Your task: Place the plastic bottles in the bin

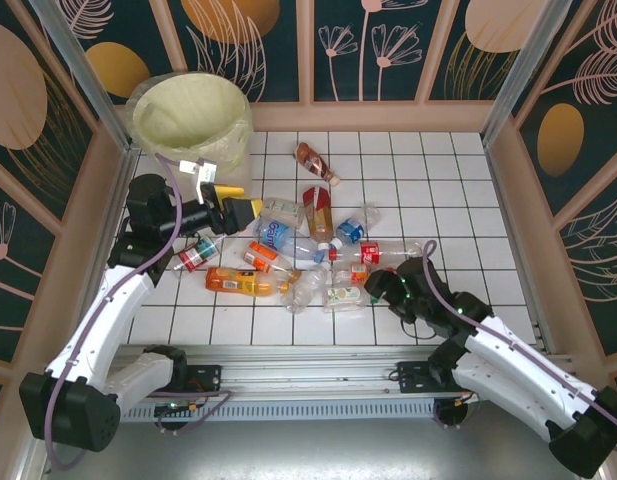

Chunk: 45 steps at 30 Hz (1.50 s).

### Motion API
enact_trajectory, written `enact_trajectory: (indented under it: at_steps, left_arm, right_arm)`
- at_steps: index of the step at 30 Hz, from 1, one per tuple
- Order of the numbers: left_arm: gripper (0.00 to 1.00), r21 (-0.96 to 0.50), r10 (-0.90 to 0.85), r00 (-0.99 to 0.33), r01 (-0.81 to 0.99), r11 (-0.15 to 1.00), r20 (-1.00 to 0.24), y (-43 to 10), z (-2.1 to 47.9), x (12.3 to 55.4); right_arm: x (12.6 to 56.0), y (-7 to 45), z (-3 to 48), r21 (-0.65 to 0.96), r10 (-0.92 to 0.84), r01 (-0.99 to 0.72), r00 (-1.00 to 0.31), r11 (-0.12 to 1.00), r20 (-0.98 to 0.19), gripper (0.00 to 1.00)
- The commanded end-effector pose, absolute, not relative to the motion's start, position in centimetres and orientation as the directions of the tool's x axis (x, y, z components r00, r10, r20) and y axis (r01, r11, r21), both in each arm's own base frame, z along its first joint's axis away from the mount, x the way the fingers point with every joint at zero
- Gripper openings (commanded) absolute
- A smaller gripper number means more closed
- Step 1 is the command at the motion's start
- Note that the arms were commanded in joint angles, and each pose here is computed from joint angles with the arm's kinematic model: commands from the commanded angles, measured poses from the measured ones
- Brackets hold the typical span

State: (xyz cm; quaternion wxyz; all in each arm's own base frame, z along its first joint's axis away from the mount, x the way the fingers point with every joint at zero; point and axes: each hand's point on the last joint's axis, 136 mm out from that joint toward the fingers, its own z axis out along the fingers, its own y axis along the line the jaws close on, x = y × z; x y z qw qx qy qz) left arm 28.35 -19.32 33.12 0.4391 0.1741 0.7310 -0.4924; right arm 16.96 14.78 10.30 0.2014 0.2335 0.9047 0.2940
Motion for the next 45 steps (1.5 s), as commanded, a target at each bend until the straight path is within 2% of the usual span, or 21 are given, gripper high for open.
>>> enact_trajectory:
  at_steps: [1, 15, 30, 41, 45]
  left_arm:
    - [0.99, -0.534, -0.172, -0.514, 0.730, 0.427, -0.840, -19.7, 34.0, 27.6]
    - [0.99, -0.571, -0.176, -0.554, 0.705, 0.421, -0.814, -19.9, 33.2, 28.2]
    - [0.99, -0.583, -0.177, -0.567, 0.698, 0.416, -0.805, -19.9, 32.9, 28.3]
    - [0.99, -0.573, -0.170, -0.557, 0.711, 0.407, -0.813, -20.2, 32.9, 27.9]
    - [0.98, -0.576, -0.167, -0.562, 0.710, 0.405, -0.810, -20.3, 32.7, 27.8]
  right_arm:
    - [17.9, 15.0, 9.9, 0.696, 0.672, 0.405, -0.726, 0.593, -0.149, 0.80]
    - [18.2, 16.3, 5.6, 0.726, 0.718, 0.476, -0.695, 0.497, -0.036, 0.77]
    - [20.4, 15.7, 4.9, 0.721, 0.765, 0.477, -0.634, 0.502, -0.112, 0.62]
    - [22.0, 15.4, 5.2, 0.730, 0.794, 0.471, -0.587, 0.496, -0.161, 0.62]
    - [22.5, 15.6, 5.3, 0.729, 0.790, 0.462, -0.587, 0.505, -0.175, 0.59]
